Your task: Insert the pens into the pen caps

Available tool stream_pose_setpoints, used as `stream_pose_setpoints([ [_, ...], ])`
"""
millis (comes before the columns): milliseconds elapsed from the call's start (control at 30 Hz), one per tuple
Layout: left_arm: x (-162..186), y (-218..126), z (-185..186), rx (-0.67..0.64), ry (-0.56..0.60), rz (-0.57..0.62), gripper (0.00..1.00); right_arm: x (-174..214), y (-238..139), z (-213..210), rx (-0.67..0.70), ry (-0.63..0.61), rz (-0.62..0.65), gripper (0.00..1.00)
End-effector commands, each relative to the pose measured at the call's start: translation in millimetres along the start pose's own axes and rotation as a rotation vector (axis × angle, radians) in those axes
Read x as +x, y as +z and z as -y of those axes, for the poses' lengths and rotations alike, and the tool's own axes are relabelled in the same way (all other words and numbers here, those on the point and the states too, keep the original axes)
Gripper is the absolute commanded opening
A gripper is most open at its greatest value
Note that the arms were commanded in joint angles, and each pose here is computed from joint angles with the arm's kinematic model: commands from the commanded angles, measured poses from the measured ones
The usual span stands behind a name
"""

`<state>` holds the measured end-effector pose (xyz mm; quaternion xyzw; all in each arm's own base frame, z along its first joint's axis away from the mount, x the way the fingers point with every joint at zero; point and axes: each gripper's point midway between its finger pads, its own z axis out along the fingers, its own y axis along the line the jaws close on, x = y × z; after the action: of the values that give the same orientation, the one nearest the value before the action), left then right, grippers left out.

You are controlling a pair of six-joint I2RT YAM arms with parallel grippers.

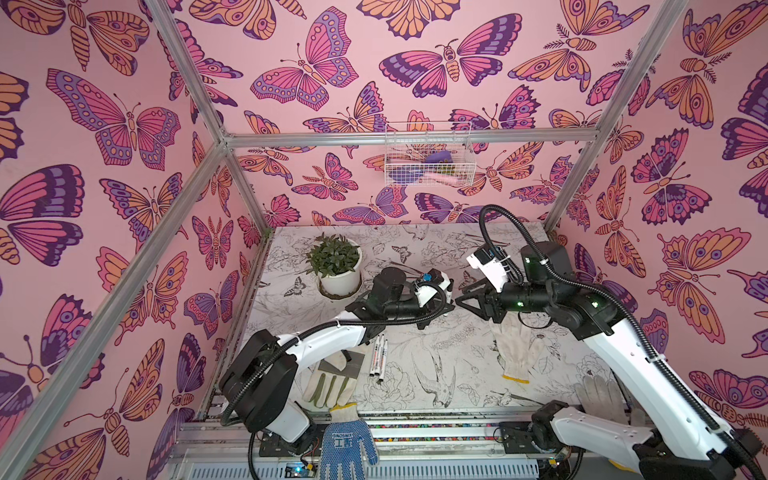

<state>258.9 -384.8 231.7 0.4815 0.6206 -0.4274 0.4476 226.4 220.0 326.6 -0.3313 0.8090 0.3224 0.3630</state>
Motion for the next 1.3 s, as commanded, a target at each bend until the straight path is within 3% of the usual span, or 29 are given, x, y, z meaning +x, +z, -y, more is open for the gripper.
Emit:
stream_pose_setpoints([
  [0,-14,-4,10,0.030,0.045,0.023,0.00,-16,1,4,0.009,-0.005,0.044,0.43],
  [800,-24,-4,34,0.162,-0.003,0.045,0.00,-29,23,16,0.006,0.022,0.078,0.30],
  [967,-24,-3,32,0.155,-0.018,0.044,0.00,-29,25,14,-0.009,0.036,0.076,0.15],
  [1100,-36,-6,12,0.099,-0.152,0.054,0.00,-18,28,18,0.001,0.049,0.047,0.05],
  [1167,-48,-8,-6,0.082,-0.293,0.064,0.00,-9,30,19,0.003,0.069,0.025,0.03],
  [1267,-61,-10,-23,0.050,-0.371,0.080,0.00,8,36,22,0.005,0.112,-0.011,0.01],
])
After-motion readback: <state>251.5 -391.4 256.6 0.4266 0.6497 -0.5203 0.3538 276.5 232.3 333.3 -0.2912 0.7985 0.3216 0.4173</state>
